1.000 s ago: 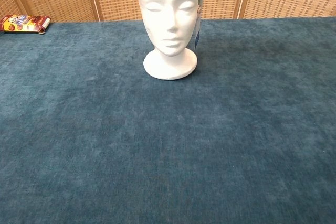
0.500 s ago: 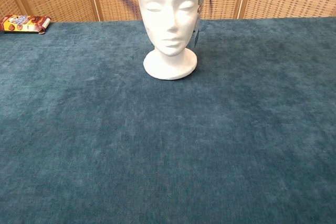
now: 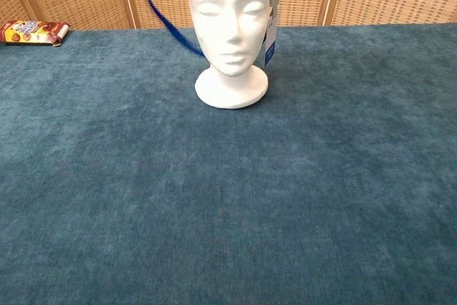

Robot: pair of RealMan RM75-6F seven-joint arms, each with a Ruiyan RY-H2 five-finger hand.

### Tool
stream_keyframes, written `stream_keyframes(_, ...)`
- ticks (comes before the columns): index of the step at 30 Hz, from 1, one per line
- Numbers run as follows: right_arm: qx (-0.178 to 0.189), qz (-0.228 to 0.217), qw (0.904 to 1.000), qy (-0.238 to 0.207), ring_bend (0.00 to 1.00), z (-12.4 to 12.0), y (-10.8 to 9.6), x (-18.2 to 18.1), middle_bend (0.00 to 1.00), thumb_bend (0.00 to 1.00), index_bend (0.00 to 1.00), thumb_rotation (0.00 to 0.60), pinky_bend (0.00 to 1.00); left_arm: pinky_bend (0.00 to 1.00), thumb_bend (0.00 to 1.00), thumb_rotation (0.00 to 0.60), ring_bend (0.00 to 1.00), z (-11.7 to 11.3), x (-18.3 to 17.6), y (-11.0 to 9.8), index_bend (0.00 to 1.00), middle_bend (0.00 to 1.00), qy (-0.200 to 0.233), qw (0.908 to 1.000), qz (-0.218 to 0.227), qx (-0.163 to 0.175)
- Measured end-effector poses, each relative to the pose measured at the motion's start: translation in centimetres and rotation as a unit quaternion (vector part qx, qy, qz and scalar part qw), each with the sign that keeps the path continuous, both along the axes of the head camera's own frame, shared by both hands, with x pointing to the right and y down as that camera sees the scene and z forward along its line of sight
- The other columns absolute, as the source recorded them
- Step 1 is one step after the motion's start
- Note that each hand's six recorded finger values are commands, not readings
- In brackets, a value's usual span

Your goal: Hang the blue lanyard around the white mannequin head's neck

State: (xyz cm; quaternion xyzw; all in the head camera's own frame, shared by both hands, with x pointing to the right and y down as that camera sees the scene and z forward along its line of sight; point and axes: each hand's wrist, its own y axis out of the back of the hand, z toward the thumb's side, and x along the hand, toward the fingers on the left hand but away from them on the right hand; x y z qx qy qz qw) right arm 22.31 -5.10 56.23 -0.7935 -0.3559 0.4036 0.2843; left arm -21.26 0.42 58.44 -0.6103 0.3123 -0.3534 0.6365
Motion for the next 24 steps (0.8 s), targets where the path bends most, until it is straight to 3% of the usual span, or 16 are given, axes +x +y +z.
stream_keyframes(8,0.004,0.002,1.0,-0.003,1.0,-0.2,0.0,0.1,1.0,0.29,0.35,0.6,1.0,0.66,0.05,0.455,0.78,-0.4,-0.3,0.3,0.61,0.93,0.004,1.0,0.003,-0.002)
stream_keyframes(24,0.008,0.005,0.9999,-0.006,1.0,-0.8,0.3,0.3,1.0,0.29,0.35,0.6,1.0,0.65,0.04,0.416,0.68,-1.3,-1.9,0.7,0.58,0.82,0.023,0.9997,-0.006,0.005)
